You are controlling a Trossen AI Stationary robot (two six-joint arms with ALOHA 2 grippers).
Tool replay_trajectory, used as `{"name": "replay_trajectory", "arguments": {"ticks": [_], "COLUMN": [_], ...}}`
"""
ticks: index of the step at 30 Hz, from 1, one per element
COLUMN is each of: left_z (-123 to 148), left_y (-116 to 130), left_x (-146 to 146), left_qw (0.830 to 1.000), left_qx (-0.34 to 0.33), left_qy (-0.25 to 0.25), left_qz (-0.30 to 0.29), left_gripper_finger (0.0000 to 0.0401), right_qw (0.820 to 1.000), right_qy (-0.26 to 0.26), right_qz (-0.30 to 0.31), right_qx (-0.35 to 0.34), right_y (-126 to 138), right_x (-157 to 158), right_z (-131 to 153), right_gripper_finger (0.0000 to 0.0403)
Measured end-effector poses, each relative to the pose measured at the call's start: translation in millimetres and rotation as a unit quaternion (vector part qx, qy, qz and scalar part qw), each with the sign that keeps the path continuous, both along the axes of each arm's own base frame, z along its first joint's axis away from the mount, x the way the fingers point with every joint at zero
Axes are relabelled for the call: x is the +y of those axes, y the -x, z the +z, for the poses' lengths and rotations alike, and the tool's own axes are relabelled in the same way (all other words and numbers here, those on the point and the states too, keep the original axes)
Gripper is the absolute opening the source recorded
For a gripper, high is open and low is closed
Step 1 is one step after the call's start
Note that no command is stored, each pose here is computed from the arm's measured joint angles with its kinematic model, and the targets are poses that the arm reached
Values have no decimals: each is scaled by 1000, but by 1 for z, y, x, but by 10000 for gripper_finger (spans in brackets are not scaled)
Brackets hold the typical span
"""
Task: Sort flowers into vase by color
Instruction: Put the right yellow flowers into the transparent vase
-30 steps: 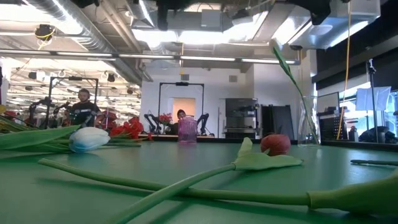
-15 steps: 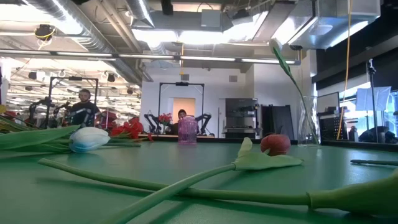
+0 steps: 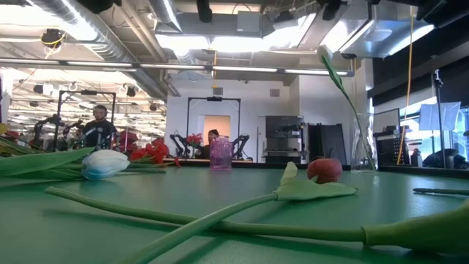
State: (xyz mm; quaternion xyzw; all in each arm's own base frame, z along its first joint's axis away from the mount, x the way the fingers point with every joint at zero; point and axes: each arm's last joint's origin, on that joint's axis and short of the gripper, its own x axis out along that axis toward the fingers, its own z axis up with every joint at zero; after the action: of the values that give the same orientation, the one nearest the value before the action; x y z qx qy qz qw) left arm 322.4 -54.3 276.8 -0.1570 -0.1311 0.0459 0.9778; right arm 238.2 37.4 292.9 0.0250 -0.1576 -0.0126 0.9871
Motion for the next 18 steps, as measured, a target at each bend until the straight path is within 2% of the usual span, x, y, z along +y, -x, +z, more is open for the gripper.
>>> {"name": "replay_trajectory", "arguments": {"ticks": [13,18], "left_z": [-13,-15], "left_y": [-8,-9], "left_x": [3,2], "left_qw": [1000,1000], "left_qx": [9,12], "left_qy": [3,2], "left_qz": [7,6], "left_gripper_finger": [15,15], "right_qw": [1000,999], "right_qy": [-5,-7], "right_qz": [9,9], "right_qx": [-21,-32], "right_y": [-1,0], "right_x": [1,1], "right_z": [2,4], "right_gripper_finger": [254,225]}}
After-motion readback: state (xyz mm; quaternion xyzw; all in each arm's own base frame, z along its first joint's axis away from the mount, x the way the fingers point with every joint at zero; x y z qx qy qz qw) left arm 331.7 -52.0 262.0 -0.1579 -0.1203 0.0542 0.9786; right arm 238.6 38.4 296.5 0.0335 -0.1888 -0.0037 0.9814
